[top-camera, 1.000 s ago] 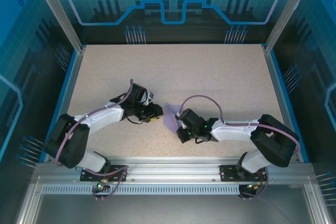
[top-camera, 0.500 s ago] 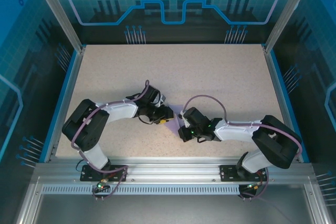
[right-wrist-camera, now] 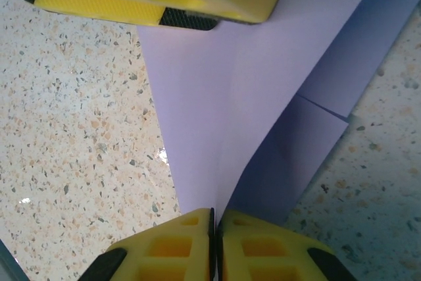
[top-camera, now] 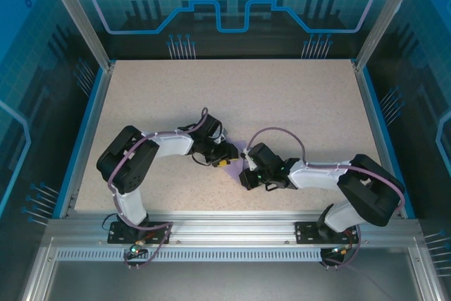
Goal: Fold a paper plane with a square sheet of paper (fold left side to right side)
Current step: Fourth fold the wing at the center of the table.
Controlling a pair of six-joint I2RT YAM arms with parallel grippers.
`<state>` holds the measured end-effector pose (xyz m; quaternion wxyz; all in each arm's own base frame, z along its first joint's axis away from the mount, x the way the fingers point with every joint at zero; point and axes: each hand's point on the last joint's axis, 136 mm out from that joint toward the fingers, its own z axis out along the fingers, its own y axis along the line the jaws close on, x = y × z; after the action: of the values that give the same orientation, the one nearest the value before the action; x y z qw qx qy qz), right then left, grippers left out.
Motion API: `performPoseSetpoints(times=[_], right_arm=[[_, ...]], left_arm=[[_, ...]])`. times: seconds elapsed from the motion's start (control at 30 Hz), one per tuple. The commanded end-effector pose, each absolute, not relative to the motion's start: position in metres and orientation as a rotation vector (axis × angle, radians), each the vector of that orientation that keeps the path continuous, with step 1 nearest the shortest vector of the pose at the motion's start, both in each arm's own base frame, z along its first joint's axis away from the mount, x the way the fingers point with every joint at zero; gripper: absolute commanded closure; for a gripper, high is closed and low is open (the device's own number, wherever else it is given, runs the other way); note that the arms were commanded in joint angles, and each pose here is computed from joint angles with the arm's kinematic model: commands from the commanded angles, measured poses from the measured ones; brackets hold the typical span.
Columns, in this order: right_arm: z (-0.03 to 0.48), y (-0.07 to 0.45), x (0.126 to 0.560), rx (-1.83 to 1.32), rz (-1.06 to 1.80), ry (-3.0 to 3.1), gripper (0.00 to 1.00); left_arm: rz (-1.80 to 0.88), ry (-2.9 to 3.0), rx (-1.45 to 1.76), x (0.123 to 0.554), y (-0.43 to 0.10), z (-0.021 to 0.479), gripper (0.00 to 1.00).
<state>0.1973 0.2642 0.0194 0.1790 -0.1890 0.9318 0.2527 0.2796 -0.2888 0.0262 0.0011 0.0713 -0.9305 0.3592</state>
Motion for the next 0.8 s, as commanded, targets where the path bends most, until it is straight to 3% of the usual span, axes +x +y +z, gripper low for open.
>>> performPoseSetpoints(times=[0.0, 0.4, 0.67, 0.77], right_arm=[[0.016, 0.265, 0.197, -0.524, 0.747, 2.647, 0.88], [0.029, 0.270, 0.199, -0.532, 0.806, 2.620, 0.81], [0.064, 0.260, 0.209, -0.472, 0.966, 2.544, 0.60], [0.071, 0.250, 0.223, -0.379, 1.036, 2.536, 0.57]], left_arm=[[1.035, -2.930, 0.246, 0.277, -0.284, 0.015, 0.54], [0.951, -2.939, 0.262, 0.274, -0.277, 0.005, 0.54], [0.948, -2.936, 0.264, 0.273, -0.277, 0.005, 0.54], [0.951, -2.937, 0.263, 0.274, -0.278, 0.006, 0.54]])
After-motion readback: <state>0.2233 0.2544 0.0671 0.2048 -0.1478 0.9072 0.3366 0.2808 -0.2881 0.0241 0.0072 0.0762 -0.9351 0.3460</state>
